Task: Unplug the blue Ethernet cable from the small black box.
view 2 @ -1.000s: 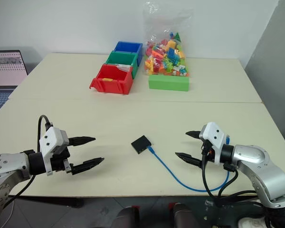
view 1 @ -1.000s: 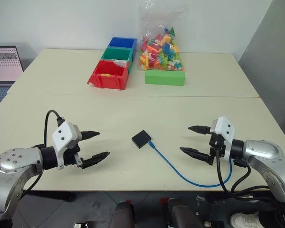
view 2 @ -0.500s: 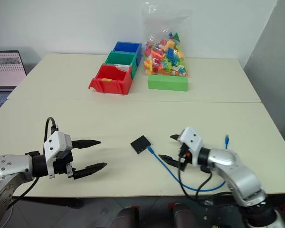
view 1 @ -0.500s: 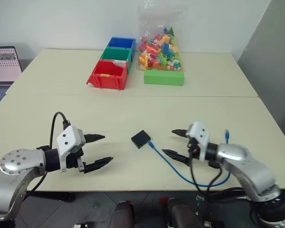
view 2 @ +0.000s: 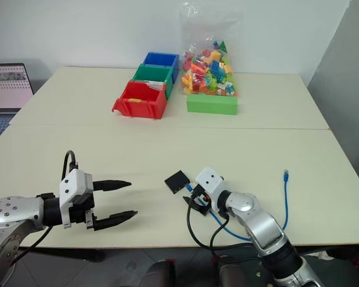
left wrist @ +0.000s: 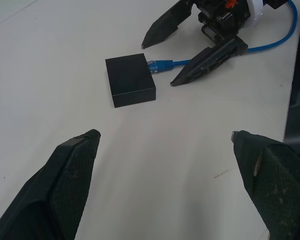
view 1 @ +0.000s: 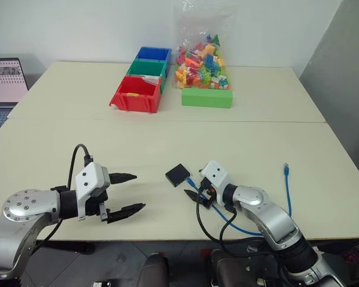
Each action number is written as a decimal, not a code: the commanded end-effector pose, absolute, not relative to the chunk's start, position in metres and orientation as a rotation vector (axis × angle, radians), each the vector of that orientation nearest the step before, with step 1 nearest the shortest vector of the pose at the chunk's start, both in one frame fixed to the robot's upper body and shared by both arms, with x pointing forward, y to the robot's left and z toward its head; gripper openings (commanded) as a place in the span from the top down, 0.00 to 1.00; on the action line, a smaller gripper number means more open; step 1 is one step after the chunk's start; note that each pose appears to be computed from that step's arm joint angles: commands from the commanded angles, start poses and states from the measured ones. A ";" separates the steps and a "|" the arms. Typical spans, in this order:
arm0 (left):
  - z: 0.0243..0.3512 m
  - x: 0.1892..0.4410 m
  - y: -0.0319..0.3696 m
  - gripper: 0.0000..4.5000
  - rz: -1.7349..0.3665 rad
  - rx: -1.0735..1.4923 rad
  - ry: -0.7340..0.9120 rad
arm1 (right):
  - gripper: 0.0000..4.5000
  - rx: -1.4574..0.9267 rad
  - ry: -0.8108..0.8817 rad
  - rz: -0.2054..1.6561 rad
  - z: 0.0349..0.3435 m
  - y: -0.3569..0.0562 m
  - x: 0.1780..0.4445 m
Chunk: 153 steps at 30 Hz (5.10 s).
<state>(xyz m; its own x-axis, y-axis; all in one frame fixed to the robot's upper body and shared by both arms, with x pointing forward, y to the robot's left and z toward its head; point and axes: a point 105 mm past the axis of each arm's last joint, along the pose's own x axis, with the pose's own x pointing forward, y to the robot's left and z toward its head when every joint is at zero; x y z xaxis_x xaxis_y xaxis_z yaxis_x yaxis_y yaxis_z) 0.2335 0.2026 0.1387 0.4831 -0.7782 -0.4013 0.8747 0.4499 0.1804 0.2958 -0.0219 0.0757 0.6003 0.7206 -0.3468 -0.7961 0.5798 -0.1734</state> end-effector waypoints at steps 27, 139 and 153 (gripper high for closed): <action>0.166 0.261 0.177 0.00 -1.049 -0.138 0.238 | 0.97 -0.974 -0.505 1.198 0.167 -0.013 0.295; 0.161 0.236 0.164 0.83 -1.365 -0.141 0.195 | 0.98 0.197 0.297 1.560 0.180 -0.022 0.265; 0.153 0.246 0.184 0.83 -1.194 -0.146 0.195 | 0.98 0.045 0.116 1.084 0.179 -0.055 0.343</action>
<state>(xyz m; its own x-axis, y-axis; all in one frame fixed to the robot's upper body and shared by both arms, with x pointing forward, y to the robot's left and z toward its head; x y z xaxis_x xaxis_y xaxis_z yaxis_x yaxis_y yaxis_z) 0.2425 0.1785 0.1457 0.3094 -0.9472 -0.0843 0.9131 0.3206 -0.2518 0.3079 -0.0446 0.1636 0.2627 0.9591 -0.1055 -0.9245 0.2815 0.2570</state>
